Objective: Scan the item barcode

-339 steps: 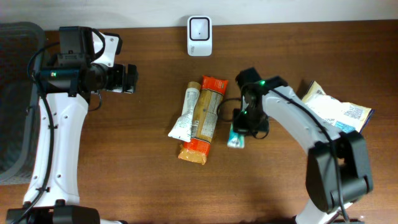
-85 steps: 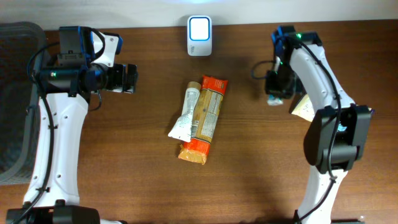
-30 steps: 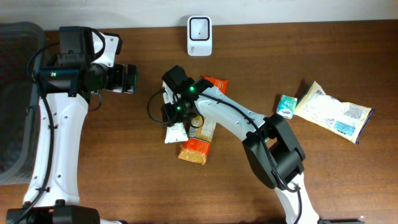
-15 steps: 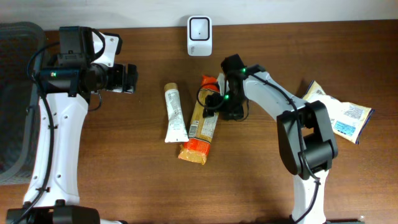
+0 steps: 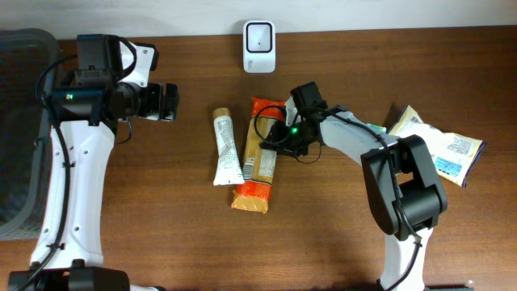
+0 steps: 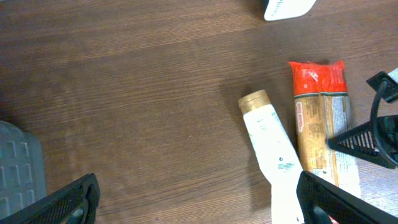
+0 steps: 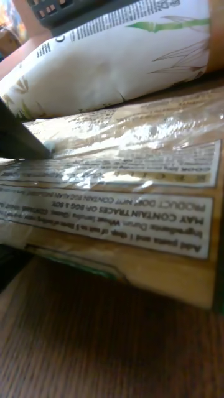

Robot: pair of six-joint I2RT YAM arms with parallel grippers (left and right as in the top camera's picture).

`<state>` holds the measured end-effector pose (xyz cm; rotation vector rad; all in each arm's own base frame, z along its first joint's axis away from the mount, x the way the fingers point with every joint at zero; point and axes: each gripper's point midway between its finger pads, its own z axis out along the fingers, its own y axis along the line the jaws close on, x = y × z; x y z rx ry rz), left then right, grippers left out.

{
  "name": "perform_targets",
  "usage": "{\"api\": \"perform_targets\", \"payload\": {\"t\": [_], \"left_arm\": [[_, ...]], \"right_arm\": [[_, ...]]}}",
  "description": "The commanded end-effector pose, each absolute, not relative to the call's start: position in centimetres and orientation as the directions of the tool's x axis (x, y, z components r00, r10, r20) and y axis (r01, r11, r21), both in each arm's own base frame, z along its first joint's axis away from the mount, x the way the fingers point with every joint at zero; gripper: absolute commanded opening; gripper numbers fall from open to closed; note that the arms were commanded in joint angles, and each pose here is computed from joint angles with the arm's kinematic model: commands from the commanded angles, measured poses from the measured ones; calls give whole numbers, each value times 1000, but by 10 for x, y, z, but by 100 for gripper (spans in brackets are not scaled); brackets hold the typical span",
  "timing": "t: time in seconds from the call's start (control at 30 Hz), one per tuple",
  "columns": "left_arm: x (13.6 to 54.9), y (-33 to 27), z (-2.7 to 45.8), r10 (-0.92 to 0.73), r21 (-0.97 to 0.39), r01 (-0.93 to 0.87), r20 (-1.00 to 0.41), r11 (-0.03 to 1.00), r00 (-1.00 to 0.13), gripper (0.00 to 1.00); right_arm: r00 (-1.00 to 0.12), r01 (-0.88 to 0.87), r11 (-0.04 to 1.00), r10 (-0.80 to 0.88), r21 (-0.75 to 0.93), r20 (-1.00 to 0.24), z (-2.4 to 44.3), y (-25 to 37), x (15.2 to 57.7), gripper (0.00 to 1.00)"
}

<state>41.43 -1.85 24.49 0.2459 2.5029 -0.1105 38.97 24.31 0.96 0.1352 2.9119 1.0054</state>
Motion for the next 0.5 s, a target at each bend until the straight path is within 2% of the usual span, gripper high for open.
{"api": "perform_targets", "payload": {"t": [0.0, 0.1, 0.17, 0.27, 0.37, 0.47], "left_arm": [[415, -17, 253, 159, -12, 209, -606, 978, -780, 99], [415, -17, 253, 159, -12, 209, -606, 978, -780, 99], [415, -17, 253, 159, -12, 209, -606, 978, -780, 99], [415, -17, 253, 159, -12, 209, -606, 978, -780, 99], [415, -17, 253, 159, -12, 209, -606, 978, -780, 99], [415, -17, 253, 159, -12, 209, -606, 978, -780, 99]], "right_arm": [[-995, 95, 822, 78, 562, 54, -27, 237, 365, 28], [-1000, 15, 788, 12, 615, 9, -12, 241, 368, 13], [-999, -35, 784, -18, 620, -34, 6, 240, 373, 8], [-991, -125, 799, -79, 588, -104, 45, 235, 374, 6], [-987, -155, 842, -114, 517, -110, 96, 221, 368, 4], [-993, -108, 956, -91, 272, -76, 129, 178, 365, 4]]}}
